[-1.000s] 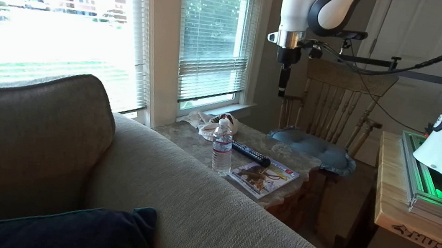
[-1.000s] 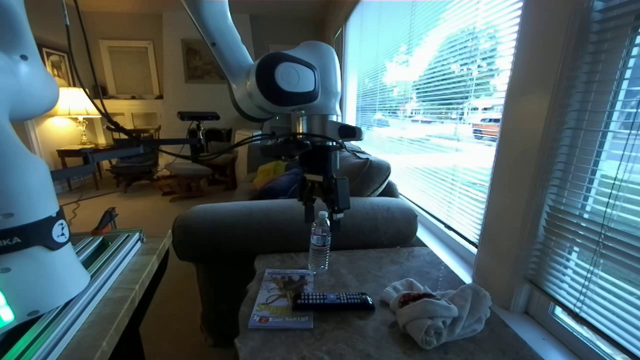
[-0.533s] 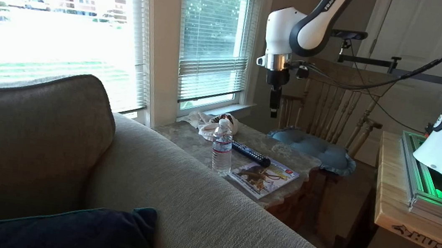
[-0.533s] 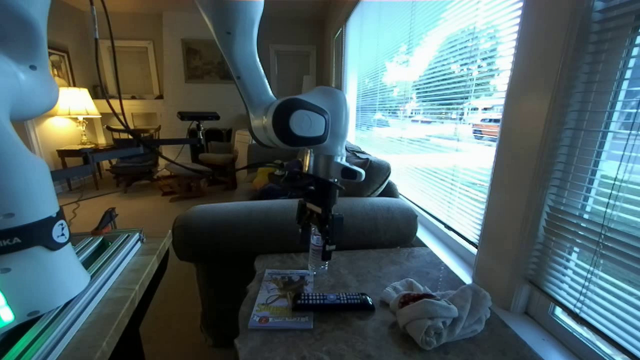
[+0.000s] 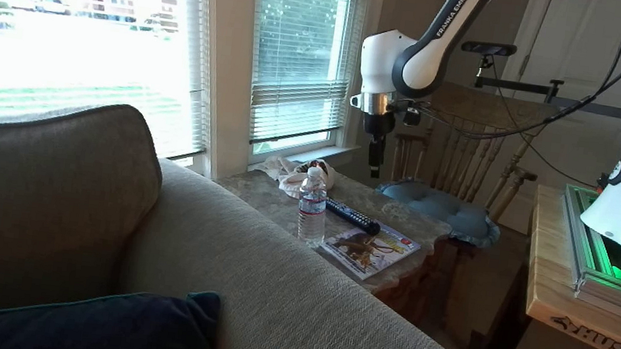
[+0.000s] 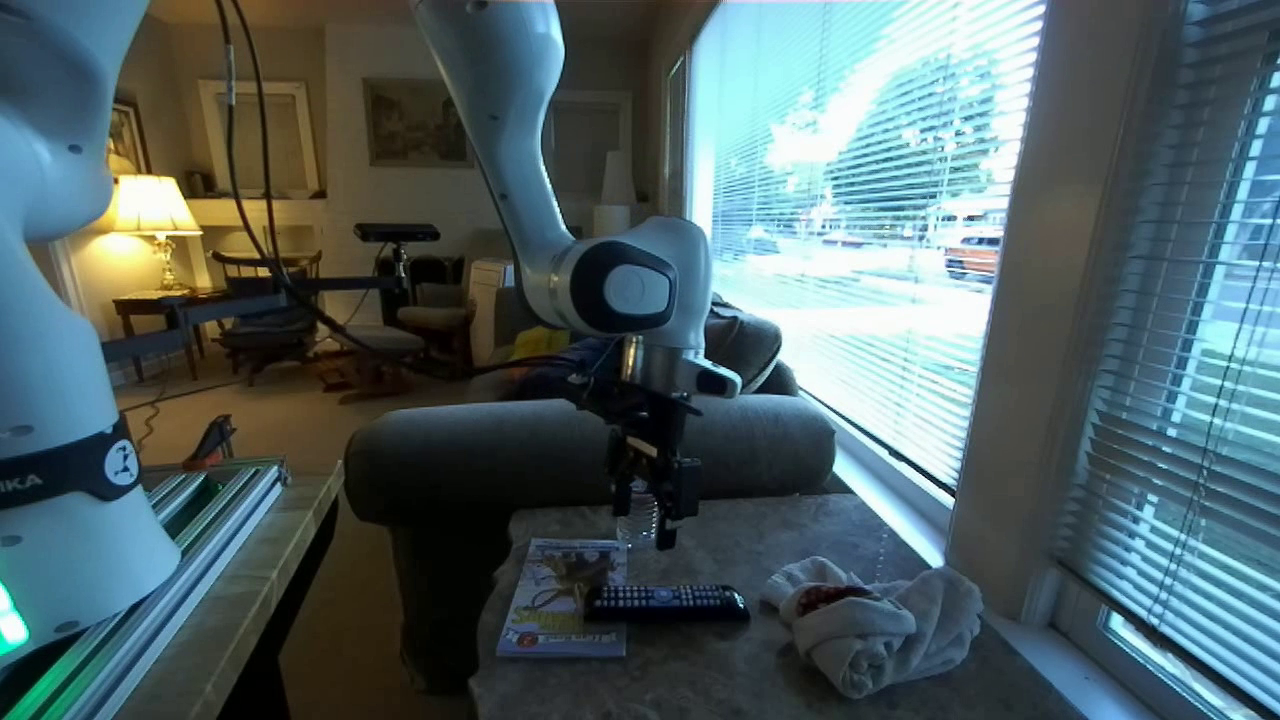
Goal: Rotate the black remote control then press one button.
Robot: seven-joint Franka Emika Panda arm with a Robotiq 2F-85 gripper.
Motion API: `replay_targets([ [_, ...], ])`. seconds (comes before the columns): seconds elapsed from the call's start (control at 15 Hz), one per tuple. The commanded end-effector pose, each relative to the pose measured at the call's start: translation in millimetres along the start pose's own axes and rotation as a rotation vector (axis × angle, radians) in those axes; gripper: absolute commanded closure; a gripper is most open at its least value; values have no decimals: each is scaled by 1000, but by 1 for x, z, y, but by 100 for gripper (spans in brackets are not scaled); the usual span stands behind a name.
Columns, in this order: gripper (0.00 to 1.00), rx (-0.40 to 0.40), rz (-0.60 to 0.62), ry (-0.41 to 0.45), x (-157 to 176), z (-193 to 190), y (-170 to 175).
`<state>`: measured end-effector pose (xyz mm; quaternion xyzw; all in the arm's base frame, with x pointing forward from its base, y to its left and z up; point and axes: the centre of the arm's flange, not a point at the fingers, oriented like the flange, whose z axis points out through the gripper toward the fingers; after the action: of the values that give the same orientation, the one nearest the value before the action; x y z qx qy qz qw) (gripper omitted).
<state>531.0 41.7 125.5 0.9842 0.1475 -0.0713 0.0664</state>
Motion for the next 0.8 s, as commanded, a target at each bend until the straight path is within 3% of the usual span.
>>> replay_targets([
  [0.0, 0, -3, 40, 17, 15, 16, -4],
  [0.2, 0, 45, 85, -17, 34, 36, -8],
  [0.4, 0, 160, 152, -46, 48, 56, -16],
  [0.6, 0, 232, 192, -23, 58, 72, -21],
  [0.73, 0, 261, 225, 46, 62, 77, -17],
])
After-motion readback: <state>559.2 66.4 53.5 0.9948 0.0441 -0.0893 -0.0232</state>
